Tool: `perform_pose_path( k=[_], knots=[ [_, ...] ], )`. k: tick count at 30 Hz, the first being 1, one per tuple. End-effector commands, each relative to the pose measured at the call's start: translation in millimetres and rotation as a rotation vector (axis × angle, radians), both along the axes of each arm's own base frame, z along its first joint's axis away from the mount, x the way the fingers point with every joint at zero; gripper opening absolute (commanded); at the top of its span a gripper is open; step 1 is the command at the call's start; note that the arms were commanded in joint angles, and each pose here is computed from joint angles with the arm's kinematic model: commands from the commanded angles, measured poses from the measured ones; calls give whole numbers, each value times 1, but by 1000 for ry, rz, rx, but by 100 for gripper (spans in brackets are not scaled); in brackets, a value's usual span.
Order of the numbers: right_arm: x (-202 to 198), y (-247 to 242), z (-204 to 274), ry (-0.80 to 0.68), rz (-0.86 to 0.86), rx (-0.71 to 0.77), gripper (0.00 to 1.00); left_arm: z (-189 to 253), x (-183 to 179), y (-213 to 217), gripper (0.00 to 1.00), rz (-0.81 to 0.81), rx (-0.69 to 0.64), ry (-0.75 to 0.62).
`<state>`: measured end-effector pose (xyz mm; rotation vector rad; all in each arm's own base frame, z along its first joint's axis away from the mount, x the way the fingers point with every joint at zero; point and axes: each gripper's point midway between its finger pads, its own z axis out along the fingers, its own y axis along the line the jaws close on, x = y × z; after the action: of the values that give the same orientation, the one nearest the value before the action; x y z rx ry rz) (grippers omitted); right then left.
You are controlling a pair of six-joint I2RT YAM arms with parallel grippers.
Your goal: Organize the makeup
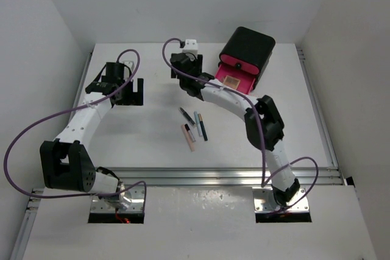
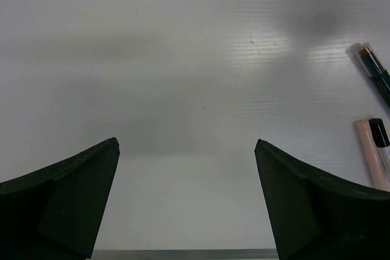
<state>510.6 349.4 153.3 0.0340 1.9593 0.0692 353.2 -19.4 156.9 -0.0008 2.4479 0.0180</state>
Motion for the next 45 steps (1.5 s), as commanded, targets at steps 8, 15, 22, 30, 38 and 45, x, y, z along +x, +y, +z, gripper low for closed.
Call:
perform_pose_path(
  k=[8, 15, 22, 30, 38, 45],
  knots=[
    [-26, -180, 33, -60, -428, 24, 19, 11, 3, -3, 100, -8, -2, -42],
    [-33, -235, -3, 38, -529, 25, 19, 11, 6, -3, 100, -8, -2, -42],
    [-38, -240, -23, 104, -552, 65, 19, 11, 6, -3, 100, -8, -2, -42],
    [-60, -244, -43, 189, -610, 101, 18, 8, 6, -3, 100, -8, -2, -33],
    [-51, -243, -50, 208, -597, 74, 39, 8, 6, -3, 100, -8, -2, -33],
    [-39, -238, -48, 195, -546, 78, 63, 8, 6, -3, 100, -8, -2, -33]
  ],
)
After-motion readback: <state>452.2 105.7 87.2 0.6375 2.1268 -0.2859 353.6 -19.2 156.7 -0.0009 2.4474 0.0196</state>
